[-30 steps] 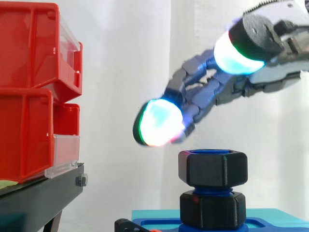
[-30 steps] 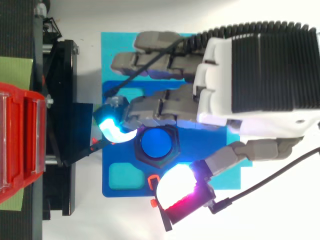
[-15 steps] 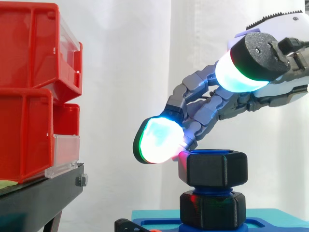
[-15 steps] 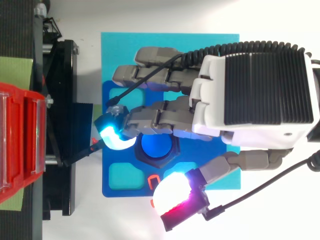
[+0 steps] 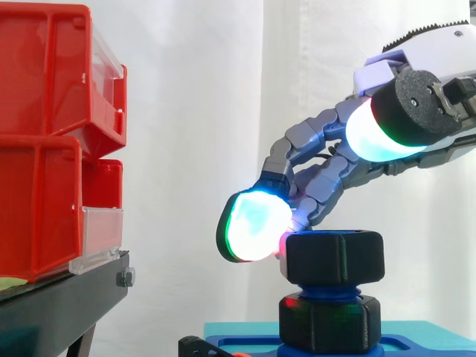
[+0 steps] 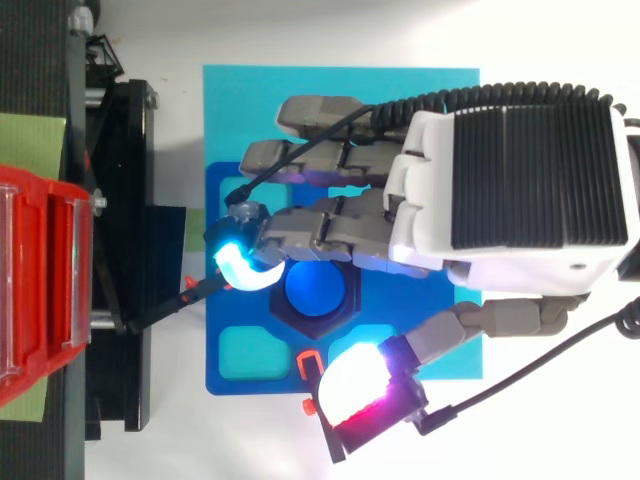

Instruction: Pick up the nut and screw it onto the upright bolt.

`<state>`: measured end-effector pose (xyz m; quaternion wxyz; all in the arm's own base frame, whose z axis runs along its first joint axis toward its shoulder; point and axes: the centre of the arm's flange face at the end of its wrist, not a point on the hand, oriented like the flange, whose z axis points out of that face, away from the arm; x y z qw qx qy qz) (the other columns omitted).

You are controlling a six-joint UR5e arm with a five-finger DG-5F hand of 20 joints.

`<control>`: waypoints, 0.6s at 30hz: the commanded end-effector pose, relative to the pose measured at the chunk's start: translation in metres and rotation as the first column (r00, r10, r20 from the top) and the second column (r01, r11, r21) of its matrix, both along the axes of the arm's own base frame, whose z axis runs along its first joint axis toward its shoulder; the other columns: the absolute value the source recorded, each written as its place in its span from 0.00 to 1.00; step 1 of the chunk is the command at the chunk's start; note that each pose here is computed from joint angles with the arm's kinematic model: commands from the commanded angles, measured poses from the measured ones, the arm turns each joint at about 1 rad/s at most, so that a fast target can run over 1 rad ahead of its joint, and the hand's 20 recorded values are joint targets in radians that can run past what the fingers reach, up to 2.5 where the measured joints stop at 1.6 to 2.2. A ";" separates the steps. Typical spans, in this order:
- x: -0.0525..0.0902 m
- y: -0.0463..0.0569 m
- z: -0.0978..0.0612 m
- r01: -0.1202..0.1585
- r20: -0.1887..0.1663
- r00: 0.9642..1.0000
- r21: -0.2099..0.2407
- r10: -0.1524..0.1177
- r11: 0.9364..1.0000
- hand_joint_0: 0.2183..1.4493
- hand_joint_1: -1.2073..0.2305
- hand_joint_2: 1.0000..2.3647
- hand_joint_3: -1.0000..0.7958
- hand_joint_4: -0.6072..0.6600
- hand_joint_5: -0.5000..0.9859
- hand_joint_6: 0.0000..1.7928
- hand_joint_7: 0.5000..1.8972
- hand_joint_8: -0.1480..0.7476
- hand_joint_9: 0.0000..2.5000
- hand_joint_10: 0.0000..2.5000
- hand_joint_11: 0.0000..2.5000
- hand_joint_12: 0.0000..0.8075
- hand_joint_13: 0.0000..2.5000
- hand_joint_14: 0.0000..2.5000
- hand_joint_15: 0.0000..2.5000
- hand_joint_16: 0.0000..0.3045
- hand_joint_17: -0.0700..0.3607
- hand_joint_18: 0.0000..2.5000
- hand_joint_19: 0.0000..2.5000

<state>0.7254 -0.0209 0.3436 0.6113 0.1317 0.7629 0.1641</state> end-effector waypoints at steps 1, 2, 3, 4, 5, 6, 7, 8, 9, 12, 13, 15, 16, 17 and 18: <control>-0.001 -0.002 0.000 0.001 -0.004 1.000 0.001 -0.001 1.000 0.23 0.61 0.00 0.28 0.66 0.27 0.28 0.36 0.43 0.22 0.00 0.00 0.33 0.10 0.00 0.00 0.09 0.31 0.00 0.00; -0.001 -0.003 0.000 0.001 -0.004 1.000 0.002 -0.001 1.000 0.23 0.61 0.00 0.28 0.66 0.27 0.28 0.37 0.43 0.22 0.00 0.00 0.32 0.10 0.00 0.00 0.09 0.31 0.00 0.00; -0.001 -0.004 0.000 -0.008 -0.003 1.000 0.004 0.008 1.000 0.23 0.61 0.00 0.28 0.66 0.27 0.28 0.38 0.43 0.22 0.00 0.00 0.32 0.10 0.00 0.00 0.09 0.31 0.00 0.00; -0.001 -0.005 0.000 -0.012 -0.003 1.000 0.006 0.012 1.000 0.23 0.61 0.00 0.28 0.65 0.27 0.28 0.41 0.44 0.23 0.00 0.00 0.32 0.11 0.00 0.00 0.09 0.30 0.00 0.00; -0.001 -0.005 0.000 -0.014 -0.004 1.000 0.006 0.014 1.000 0.23 0.61 0.00 0.28 0.65 0.27 0.28 0.42 0.44 0.23 0.00 0.00 0.32 0.11 0.00 0.00 0.09 0.30 0.00 0.00; -0.001 -0.006 0.000 -0.012 -0.004 1.000 0.006 0.012 1.000 0.23 0.61 0.00 0.28 0.64 0.28 0.28 0.46 0.44 0.23 0.00 0.00 0.31 0.11 0.00 0.00 0.09 0.30 0.00 0.00; -0.001 -0.007 -0.002 -0.011 -0.006 1.000 0.005 0.011 1.000 0.23 0.60 0.00 0.28 0.64 0.29 0.28 0.51 0.44 0.23 0.00 0.00 0.31 0.11 0.00 0.00 0.09 0.30 0.00 0.00; -0.001 -0.009 0.000 -0.011 -0.004 1.000 0.005 0.011 1.000 0.23 0.60 0.00 0.28 0.63 0.29 0.28 0.53 0.45 0.24 0.00 0.00 0.31 0.11 0.00 0.00 0.08 0.30 0.00 0.00; -0.001 -0.010 0.000 -0.011 -0.004 1.000 0.005 0.011 1.000 0.23 0.60 0.00 0.28 0.61 0.29 0.28 0.59 0.45 0.25 0.00 0.00 0.31 0.12 0.00 0.00 0.08 0.29 0.00 0.00; -0.001 -0.013 0.000 -0.012 -0.004 1.000 0.007 0.012 1.000 0.24 0.59 0.00 0.28 0.61 0.30 0.28 0.67 0.46 0.26 0.00 0.00 0.31 0.12 0.00 0.00 0.08 0.29 0.00 0.00; -0.002 -0.017 0.000 -0.014 -0.003 1.000 0.008 0.014 1.000 0.24 0.59 0.00 0.28 0.61 0.30 0.28 0.70 0.47 0.27 0.00 0.00 0.31 0.13 0.00 0.00 0.08 0.29 0.00 0.00; -0.002 -0.019 0.000 -0.017 -0.003 1.000 0.010 0.017 1.000 0.24 0.59 0.00 0.28 0.62 0.31 0.29 0.70 0.47 0.29 0.00 0.00 0.31 0.14 0.00 0.00 0.07 0.28 0.00 0.00; -0.002 -0.022 0.000 -0.015 -0.003 1.000 0.010 0.015 1.000 0.24 0.58 0.00 0.28 0.62 0.31 0.29 0.71 0.47 0.29 0.00 0.00 0.30 0.15 0.00 0.00 0.07 0.28 0.00 0.00; -0.002 -0.026 0.000 -0.013 -0.003 1.000 0.011 0.014 1.000 0.24 0.58 0.00 0.28 0.62 0.31 0.29 0.71 0.47 0.29 0.00 0.00 0.30 0.15 0.00 0.00 0.07 0.28 0.00 0.00; -0.002 -0.027 0.000 -0.013 -0.004 1.000 0.011 0.013 1.000 0.24 0.58 0.00 0.28 0.62 0.31 0.29 0.70 0.47 0.29 0.00 0.00 0.30 0.15 0.00 0.00 0.07 0.28 0.00 0.00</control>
